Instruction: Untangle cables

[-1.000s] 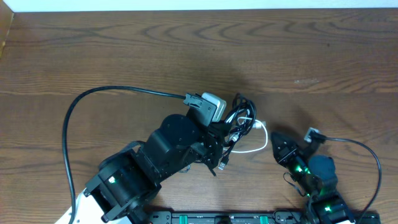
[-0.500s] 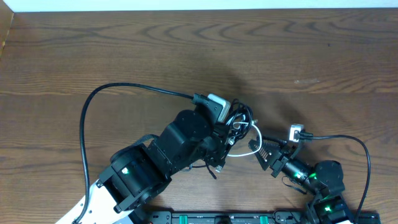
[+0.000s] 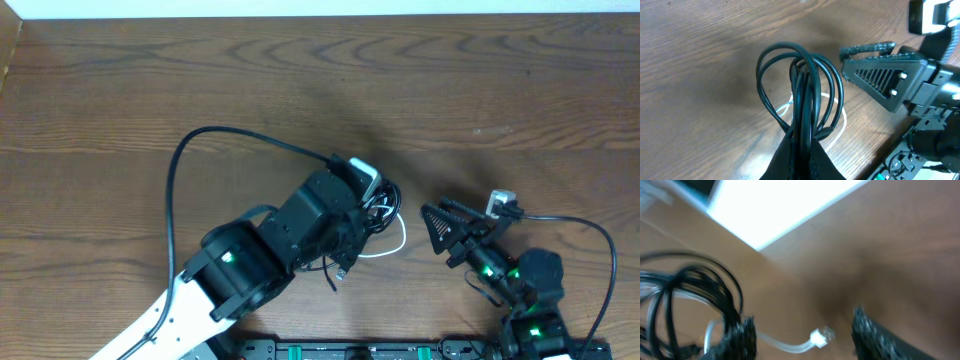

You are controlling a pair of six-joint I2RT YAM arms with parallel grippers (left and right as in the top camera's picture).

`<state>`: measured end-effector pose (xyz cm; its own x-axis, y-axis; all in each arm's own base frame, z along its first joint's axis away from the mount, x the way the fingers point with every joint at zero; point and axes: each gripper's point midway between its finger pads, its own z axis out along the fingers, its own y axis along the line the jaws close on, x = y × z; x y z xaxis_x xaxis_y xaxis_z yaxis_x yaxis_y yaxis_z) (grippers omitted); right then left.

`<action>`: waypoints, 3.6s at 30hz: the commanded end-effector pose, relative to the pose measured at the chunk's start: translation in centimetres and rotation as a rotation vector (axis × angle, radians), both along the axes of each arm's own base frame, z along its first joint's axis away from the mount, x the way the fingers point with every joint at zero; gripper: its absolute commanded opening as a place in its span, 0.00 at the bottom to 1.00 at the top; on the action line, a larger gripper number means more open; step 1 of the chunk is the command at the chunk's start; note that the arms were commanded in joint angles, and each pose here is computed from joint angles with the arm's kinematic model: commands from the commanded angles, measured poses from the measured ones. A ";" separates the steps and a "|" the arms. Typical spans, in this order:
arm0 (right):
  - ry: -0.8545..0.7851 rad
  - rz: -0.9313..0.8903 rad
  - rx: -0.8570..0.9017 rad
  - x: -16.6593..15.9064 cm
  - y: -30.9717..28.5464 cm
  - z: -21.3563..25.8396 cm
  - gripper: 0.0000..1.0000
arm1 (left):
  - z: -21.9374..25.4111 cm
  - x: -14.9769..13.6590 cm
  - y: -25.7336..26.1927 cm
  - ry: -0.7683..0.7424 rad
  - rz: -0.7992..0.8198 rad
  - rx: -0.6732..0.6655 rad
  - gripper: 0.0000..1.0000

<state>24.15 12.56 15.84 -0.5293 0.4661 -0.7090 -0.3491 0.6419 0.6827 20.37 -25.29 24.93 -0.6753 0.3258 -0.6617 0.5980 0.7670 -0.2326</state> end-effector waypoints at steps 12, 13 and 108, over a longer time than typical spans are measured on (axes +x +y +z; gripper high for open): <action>-0.042 0.161 -0.220 4.0 2.1 9.0 0.64 | 1.4 5.6 0.7 0.125 -0.060 -0.273 0.08; -0.039 0.195 -0.215 4.1 2.6 8.6 0.64 | 1.4 5.6 0.6 0.147 -0.076 -0.296 0.07; 0.325 -0.039 -0.351 7.1 -4.9 -1.2 0.01 | -4.2 10.7 7.8 0.282 0.304 -0.164 0.63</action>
